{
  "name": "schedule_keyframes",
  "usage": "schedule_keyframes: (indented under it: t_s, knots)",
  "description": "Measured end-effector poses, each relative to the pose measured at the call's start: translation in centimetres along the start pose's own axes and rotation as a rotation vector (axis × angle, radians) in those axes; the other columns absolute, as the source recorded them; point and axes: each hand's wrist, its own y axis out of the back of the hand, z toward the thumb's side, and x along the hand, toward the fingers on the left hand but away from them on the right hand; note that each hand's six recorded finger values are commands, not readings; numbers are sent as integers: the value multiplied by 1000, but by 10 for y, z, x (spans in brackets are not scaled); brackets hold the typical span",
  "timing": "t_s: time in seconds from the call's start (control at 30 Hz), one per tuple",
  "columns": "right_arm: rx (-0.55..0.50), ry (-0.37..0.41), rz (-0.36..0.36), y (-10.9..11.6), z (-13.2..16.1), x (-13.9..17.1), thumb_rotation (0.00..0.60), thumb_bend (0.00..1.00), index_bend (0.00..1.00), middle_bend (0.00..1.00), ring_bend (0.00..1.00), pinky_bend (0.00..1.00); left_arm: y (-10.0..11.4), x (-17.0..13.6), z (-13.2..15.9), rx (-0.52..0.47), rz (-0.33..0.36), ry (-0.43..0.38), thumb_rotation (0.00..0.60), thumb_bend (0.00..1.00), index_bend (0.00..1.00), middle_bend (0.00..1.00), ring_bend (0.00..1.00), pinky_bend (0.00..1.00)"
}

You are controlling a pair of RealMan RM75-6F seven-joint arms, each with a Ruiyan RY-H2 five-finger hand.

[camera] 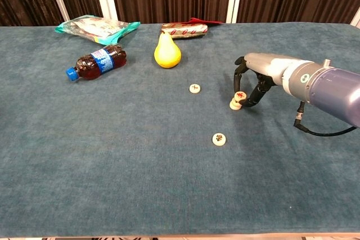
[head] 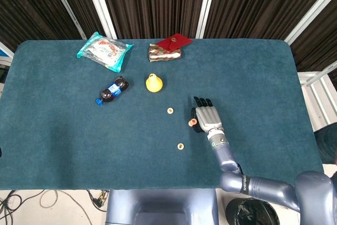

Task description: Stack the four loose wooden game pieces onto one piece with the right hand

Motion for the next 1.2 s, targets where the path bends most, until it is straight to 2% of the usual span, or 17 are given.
schedule_keyframes:
  t_s: [1.2]
  knots:
    - [-2,15,6,-5,9,0,600,397,523,0,0,0,0,0,0,1,1,0,600,615,70,0,0,0]
